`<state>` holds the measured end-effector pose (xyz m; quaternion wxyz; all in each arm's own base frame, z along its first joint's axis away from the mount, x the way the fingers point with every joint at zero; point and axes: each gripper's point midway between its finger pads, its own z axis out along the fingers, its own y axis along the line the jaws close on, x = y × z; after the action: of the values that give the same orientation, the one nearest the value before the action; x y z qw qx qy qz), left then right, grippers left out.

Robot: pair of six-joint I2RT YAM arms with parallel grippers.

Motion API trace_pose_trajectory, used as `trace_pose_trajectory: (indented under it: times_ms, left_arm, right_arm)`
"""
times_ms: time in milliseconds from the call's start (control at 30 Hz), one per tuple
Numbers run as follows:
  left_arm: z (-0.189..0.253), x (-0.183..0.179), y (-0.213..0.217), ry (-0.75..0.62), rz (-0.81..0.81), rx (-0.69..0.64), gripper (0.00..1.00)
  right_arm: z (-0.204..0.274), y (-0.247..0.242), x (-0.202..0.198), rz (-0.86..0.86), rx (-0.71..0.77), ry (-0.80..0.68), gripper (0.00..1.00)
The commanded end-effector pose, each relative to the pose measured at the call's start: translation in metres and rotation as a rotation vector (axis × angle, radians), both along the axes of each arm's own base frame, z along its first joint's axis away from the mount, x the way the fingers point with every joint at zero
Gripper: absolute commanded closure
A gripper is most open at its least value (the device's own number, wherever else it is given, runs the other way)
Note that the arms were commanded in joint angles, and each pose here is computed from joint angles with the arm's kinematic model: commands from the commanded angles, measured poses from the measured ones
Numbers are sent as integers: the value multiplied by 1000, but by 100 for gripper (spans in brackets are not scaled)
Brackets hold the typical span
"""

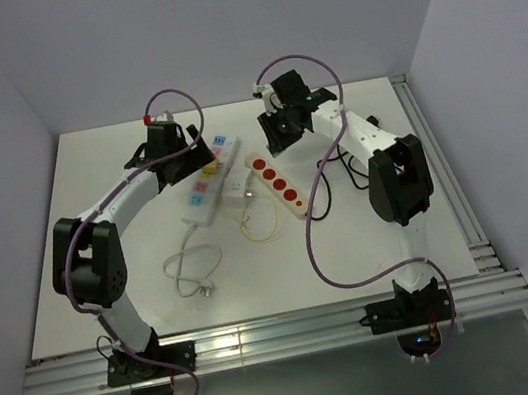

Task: Insert the plug

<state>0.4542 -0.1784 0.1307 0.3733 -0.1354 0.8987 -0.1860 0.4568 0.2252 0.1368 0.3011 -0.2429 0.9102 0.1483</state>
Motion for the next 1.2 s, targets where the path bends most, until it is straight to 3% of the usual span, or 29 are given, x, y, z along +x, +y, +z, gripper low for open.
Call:
trace_pose_trajectory:
  times_ms: [0, 133, 433, 633, 667, 767, 1167]
  left_arm:
    - [31, 9, -20, -106, -76, -61, 0]
    - [54, 5, -50, -151, -103, -35, 1]
    - [86, 13, -29, -168, 136, 171, 1]
    - [90, 19, -82, -209, -41, -6, 2]
    - [69, 23, -93, -161, -71, -19, 3]
    - [64, 36, -123, -149, -148, -99, 9]
    - [-21, 70, -154, -42, -137, -180, 13]
  right_arm:
    - [34, -1, -6, -30, 44, -66, 100]
    - [44, -16, -5, -128, 40, -94, 100]
    - [52, -33, -14, -221, 125, -123, 100]
    - [57, -36, -11, -257, 149, -131, 100]
    - [56, -37, -13, -262, 153, -131, 100]
    - [60, -39, -17, -284, 187, -132, 100]
    - [74, -57, -30, -373, 253, -170, 100]
